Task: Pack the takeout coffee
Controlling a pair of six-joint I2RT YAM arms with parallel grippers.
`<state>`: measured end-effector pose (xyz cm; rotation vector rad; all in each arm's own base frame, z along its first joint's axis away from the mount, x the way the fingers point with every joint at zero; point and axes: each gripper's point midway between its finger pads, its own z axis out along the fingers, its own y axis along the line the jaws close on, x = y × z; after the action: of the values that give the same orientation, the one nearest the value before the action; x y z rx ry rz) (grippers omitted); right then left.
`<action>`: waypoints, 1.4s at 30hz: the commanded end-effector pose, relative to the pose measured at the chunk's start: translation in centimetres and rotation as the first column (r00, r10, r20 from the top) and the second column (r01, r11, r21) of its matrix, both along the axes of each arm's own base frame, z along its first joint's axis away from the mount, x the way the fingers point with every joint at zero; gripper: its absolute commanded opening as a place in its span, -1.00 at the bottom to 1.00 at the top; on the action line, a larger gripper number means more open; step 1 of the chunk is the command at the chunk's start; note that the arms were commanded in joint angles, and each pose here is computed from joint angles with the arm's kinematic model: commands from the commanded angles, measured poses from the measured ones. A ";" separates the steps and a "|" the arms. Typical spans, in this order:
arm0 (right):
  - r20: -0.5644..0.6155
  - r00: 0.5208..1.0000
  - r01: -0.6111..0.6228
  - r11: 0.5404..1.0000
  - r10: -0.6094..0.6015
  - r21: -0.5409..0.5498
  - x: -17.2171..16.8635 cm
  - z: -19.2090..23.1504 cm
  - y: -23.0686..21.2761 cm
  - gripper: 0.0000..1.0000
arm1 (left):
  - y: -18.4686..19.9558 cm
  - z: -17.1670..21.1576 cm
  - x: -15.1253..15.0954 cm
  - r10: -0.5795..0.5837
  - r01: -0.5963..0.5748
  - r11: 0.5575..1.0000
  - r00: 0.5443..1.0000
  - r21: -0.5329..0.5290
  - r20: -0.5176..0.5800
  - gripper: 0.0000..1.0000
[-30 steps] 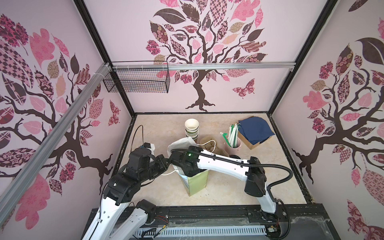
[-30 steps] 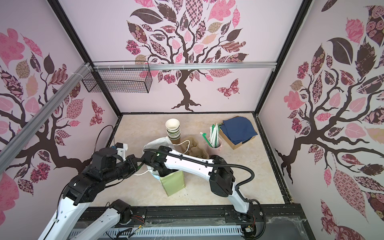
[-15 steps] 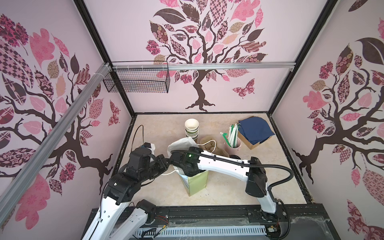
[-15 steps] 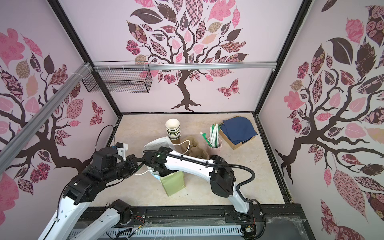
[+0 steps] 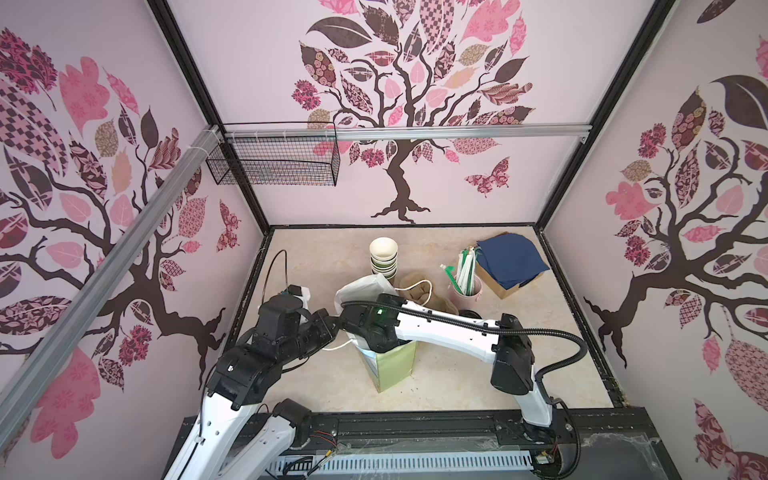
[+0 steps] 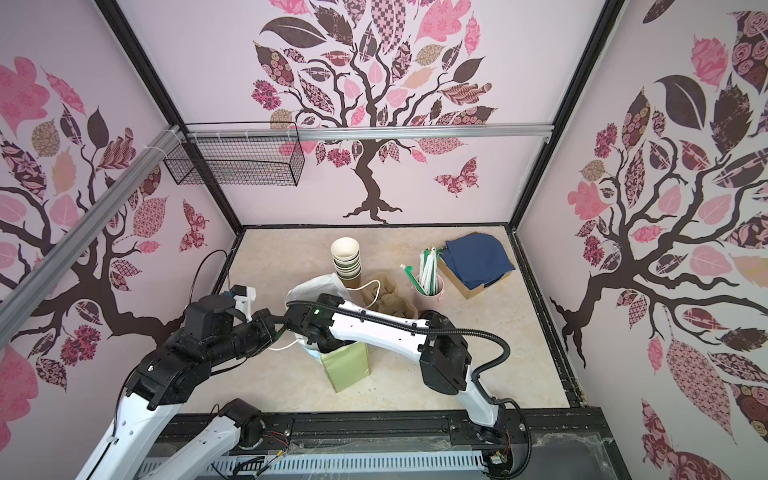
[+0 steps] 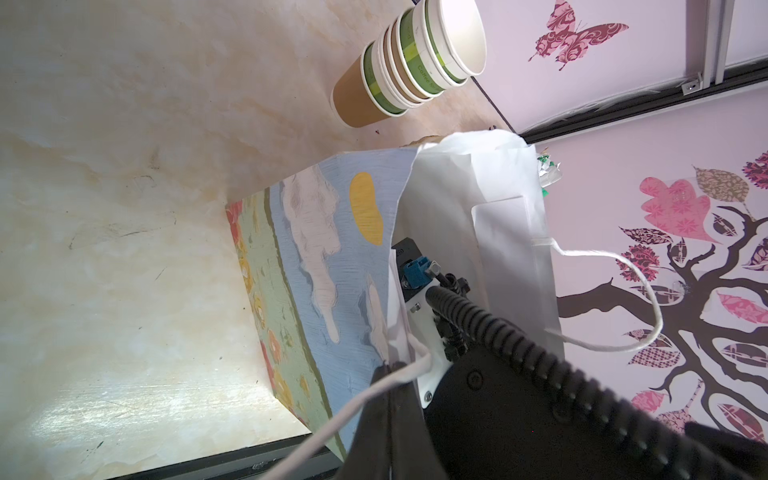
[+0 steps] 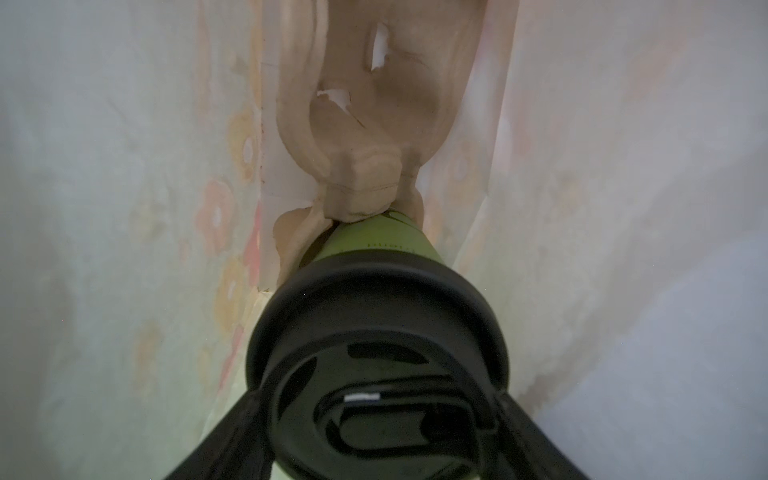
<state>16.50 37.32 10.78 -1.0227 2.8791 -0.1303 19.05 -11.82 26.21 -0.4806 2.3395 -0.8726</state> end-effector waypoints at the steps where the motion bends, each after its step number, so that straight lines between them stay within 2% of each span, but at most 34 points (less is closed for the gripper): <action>1: -0.241 0.970 -0.009 0.986 -0.032 -0.168 -4.4 -9.6 -0.8 0.18 | 0.3 0.3 -0.2 -0.001 0.001 1.000 1.000 0.018 0.009 -1.00; 8: -0.208 0.977 0.013 0.991 -0.041 -0.133 -3.4 -7.8 0.1 0.28 | 0.3 0.3 -0.3 -0.007 0.007 1.000 1.000 0.020 0.009 -1.00; 19: -0.176 0.983 0.044 0.998 -0.053 -0.054 -2.1 -4.5 1.8 0.32 | 0.3 0.2 -0.3 -0.009 0.008 1.000 1.000 0.026 0.008 -1.00; 42: -0.144 0.987 0.079 0.996 -0.073 0.035 -1.3 -1.3 3.1 0.48 | 0.2 0.1 -0.2 -0.013 0.013 1.000 1.000 0.025 0.007 -1.00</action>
<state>16.61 38.31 12.36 -0.9372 2.9514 -0.0824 19.05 -11.69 26.09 -0.4769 2.3428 -0.8594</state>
